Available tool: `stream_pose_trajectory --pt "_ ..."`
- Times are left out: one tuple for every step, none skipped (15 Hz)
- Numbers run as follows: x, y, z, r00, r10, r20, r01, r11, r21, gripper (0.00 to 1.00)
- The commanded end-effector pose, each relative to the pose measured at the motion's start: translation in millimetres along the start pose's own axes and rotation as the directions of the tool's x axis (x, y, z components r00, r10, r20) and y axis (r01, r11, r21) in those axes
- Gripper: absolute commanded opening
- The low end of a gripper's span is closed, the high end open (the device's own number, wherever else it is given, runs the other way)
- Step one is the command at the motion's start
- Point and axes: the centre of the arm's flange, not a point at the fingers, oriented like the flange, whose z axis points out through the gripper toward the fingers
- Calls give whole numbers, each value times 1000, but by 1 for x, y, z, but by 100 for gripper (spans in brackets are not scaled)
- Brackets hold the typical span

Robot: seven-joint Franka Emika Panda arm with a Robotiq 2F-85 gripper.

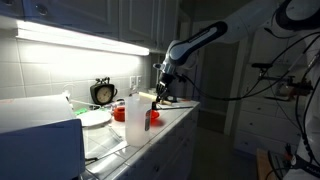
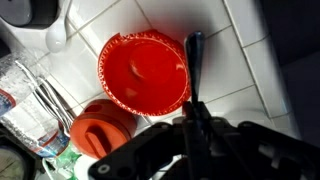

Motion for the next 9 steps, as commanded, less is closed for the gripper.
stream_pose_trajectory --pt "4 30 21 998 27 54 -29 999 35 2" --pt "3 35 25 998 34 61 -36 999 36 2" --pt "2 42 30 997 40 66 -42 999 35 2" --pt "0 47 34 996 46 70 -48 998 28 2" --pt "-1 52 39 996 49 73 -50 999 18 2" --pt "-2 56 43 996 51 77 -51 999 9 2" --pt "-2 61 49 995 51 83 -51 999 3 2" --pt "-3 65 54 995 56 88 -56 998 -5 2" --pt "-3 69 59 994 58 93 -57 998 -14 2"
